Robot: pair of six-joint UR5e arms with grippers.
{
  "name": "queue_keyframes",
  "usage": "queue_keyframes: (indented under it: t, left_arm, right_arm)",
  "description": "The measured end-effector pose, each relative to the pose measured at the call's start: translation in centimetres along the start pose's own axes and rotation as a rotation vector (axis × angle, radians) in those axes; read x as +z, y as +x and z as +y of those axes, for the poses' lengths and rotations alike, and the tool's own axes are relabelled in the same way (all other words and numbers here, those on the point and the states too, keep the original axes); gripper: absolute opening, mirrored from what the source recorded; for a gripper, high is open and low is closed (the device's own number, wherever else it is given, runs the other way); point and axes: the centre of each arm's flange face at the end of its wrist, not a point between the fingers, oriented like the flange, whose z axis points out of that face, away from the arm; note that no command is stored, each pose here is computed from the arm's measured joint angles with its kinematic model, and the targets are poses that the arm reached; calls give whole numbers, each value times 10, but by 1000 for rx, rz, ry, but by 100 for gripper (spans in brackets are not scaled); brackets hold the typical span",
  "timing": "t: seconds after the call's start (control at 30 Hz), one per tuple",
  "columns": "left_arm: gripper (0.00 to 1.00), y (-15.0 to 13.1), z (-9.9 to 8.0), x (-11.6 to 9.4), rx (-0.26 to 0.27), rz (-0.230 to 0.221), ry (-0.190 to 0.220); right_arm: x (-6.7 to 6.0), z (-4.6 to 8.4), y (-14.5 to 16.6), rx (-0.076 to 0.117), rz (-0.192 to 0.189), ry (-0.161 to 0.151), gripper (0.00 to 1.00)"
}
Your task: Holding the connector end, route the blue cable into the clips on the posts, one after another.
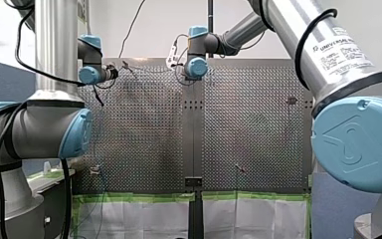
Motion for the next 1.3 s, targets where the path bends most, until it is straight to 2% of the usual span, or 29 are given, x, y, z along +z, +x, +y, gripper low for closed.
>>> queue_keyframes:
  t: [0.13,0.27,0.43,0.6,0.7,1.03,1.3]
  left_arm:
    - [100,6,-7,-4,16,35,5]
    - [100,14,-11,-10,34,62,-18]
    - [100,23,-10,-18,61,92,-71]
    - [100,30,0,-29,59,119,-144]
    - [100,33,2,-32,59,131,-170]
    - [100,35,-2,-46,80,194,-220]
    - [100,25,-14,-63,81,210,-245]
  right_arm:
    - [0,0,0,-1,-4,1,0]
    - [-1,0,0,-1,-5,1,0]
    - [-1,0,-1,-2,-11,0,0]
    - [-2,0,-1,-5,-16,-2,0]
    - [-2,0,-1,-7,-16,-2,0]
    - [-2,1,-1,-9,-15,-4,0]
    - [-2,2,-1,-14,-17,-5,0]
